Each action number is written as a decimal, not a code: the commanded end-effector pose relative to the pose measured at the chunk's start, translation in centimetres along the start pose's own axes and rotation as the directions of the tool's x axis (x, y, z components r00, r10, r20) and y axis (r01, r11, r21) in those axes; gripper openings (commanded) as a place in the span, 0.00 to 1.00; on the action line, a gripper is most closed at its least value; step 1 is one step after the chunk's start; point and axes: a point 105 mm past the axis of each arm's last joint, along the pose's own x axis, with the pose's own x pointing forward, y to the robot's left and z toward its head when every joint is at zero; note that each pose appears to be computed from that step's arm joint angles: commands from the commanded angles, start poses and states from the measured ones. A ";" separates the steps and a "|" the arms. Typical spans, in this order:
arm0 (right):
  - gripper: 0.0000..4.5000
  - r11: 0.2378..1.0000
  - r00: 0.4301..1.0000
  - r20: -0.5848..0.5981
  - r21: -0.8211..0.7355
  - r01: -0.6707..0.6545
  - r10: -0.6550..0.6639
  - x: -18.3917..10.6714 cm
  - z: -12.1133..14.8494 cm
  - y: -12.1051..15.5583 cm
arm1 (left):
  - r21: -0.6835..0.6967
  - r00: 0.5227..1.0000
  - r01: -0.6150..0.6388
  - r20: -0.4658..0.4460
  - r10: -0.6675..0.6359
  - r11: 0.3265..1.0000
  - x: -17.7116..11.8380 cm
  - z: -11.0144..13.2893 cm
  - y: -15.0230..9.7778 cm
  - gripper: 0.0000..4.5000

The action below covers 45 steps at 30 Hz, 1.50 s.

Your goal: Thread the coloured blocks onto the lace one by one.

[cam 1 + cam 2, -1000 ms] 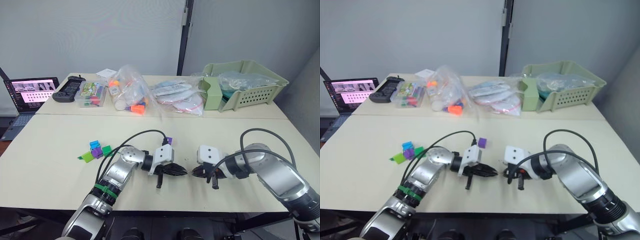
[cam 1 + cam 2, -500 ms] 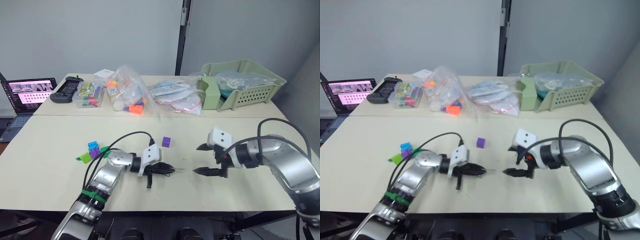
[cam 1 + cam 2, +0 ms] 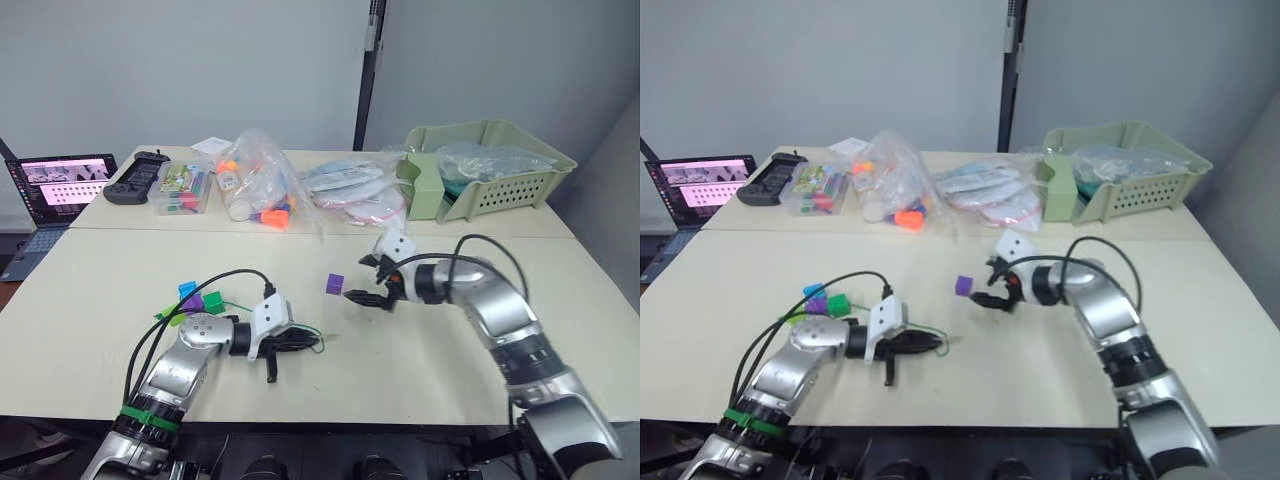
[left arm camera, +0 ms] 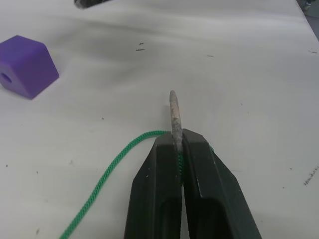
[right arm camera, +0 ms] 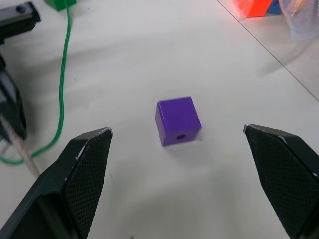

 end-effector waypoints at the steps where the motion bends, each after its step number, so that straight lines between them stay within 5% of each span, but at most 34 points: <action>1: 0.99 0.992 0.991 0.072 0.067 0.104 -0.109 -0.8 0.9 -1.0 | 0.033 0.999 -0.017 0.035 0.016 0.999 -0.5 1.3 0.2 0.00; 12: 0.99 0.888 0.940 0.094 0.370 0.271 -0.327 1.6 -1.3 2.0 | 0.039 0.999 0.004 0.033 -0.006 0.999 -0.2 1.4 0.2 0.00; 31: 0.99 0.860 0.929 0.093 0.419 0.291 -0.359 5.7 -1.6 1.2 | 0.040 1.000 -0.005 0.014 0.005 0.999 -0.7 1.2 0.3 0.00; 39: 0.43 0.857 0.924 0.083 0.411 0.309 -0.373 6.0 -2.1 0.7 | 0.036 1.000 -0.012 0.014 0.012 0.999 -0.8 1.1 0.2 0.00; 45: 0.39 0.871 0.929 0.098 0.394 0.292 -0.356 5.1 -2.0 0.9 | 0.033 1.000 -0.009 0.015 0.008 0.999 -0.7 1.1 0.0 0.00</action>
